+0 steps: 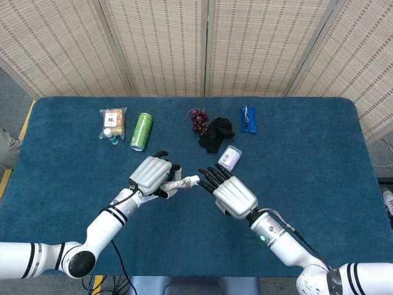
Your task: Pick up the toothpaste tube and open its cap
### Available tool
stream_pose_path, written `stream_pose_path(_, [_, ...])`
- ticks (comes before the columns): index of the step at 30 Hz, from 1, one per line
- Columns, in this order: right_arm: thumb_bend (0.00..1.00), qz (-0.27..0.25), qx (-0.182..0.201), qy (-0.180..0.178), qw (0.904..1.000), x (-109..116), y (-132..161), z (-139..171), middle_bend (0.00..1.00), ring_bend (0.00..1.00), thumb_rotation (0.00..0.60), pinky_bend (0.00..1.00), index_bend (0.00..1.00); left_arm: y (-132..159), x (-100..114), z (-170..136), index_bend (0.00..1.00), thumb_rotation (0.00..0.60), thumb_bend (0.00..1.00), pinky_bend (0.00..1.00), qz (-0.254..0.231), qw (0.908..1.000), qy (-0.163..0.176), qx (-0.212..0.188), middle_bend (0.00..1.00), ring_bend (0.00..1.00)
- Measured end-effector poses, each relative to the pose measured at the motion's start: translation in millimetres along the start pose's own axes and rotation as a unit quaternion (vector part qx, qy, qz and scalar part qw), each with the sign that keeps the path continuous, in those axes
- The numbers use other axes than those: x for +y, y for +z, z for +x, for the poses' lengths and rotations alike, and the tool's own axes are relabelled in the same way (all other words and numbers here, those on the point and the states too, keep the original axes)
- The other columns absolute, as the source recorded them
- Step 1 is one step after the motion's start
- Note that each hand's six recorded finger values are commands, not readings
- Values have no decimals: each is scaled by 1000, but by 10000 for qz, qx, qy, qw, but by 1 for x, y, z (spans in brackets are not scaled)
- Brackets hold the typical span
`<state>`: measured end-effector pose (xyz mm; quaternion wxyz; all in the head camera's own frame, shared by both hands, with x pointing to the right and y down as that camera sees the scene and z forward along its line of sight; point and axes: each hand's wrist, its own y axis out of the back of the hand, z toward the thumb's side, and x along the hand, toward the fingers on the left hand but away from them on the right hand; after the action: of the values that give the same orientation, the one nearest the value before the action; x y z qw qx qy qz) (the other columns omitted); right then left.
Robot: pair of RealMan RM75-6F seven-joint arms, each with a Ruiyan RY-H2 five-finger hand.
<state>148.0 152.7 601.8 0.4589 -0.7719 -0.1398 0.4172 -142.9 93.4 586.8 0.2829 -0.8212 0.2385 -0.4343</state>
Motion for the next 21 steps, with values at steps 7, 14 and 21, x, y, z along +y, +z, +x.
stream_pose_path(7, [392,6,-49,28,10000,-2,-3,-2,0,0,600,0,182,0,2,-1,567,600,343,110,-40,10000,-9,-27,718,435])
stream_pose_path(14, [393,-11,-97,36,9999,-3,-6,-5,0,0,600,0,182,1,3,-3,567,600,343,111,-86,9999,-43,-65,718,435])
stream_pose_path(21, [393,-33,-111,59,9999,-6,-7,-9,0,0,600,0,183,6,3,-7,567,600,343,110,-165,9997,-81,-161,717,435])
